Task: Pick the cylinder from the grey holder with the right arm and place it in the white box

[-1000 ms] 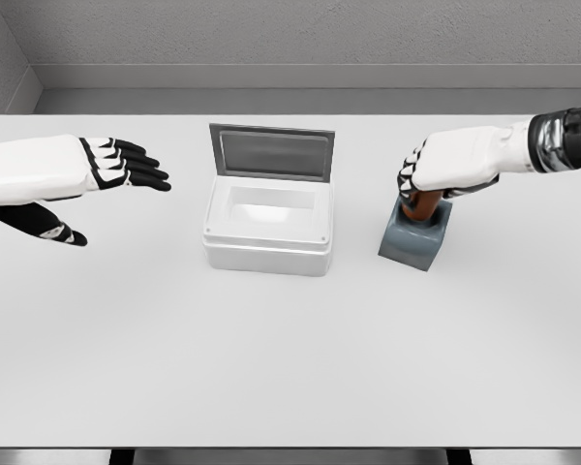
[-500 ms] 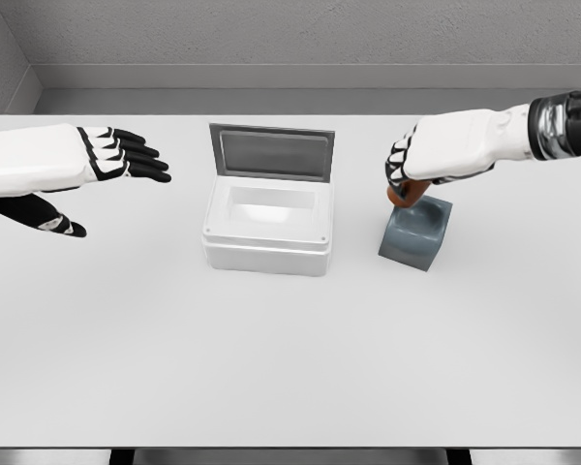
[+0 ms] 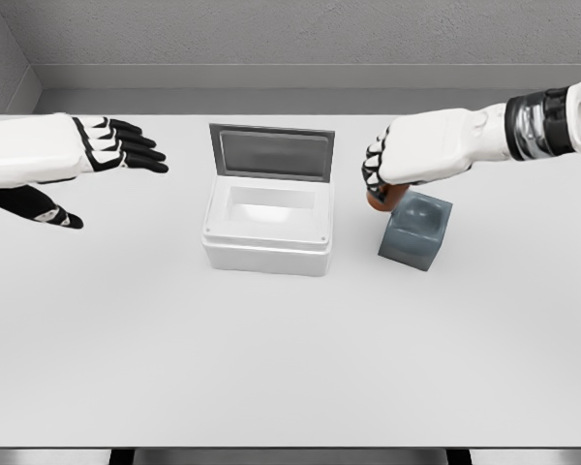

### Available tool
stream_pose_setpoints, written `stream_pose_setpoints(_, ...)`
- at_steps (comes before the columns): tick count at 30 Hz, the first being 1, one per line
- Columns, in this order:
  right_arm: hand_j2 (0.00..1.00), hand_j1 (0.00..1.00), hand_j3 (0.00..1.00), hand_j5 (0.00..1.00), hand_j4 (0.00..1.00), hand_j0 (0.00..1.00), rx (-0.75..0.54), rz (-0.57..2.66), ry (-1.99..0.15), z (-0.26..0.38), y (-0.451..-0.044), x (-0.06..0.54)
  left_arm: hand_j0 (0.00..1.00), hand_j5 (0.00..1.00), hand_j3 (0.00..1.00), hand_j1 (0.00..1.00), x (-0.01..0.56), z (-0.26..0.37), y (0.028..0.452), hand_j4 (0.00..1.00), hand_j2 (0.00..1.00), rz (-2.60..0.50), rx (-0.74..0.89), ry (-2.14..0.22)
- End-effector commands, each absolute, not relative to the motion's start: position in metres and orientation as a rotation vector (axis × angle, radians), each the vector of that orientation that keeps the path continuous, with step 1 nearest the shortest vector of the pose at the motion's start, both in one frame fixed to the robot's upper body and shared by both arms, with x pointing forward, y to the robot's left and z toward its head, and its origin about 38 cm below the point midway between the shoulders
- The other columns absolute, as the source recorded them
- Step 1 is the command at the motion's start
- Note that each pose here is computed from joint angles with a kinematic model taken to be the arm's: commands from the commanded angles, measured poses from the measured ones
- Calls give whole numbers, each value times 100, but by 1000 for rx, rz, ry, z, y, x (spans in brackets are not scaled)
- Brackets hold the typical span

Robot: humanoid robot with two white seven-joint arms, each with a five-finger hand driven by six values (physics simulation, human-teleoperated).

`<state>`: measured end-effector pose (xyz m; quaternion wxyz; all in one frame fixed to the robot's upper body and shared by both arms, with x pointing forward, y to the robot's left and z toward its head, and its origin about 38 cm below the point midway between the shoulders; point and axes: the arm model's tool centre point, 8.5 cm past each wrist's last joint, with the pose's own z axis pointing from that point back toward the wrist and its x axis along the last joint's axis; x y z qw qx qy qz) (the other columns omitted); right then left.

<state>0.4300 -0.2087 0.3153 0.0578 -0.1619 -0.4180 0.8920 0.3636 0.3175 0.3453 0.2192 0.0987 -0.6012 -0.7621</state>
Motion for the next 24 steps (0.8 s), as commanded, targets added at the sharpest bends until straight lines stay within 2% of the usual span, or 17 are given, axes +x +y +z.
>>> stream_pose_setpoints(1,50,50,50,50,50,50,-488,2713,-1281,315,-201,430,100,100,100,100,363,347,319,100,100,-2106,276,-1658)
stream_pose_setpoints(24,50,50,50,50,50,50,-450,2752,-1363,314,-146,445,100,100,100,100,361,343,316,100,100,-2109,252,-1658)
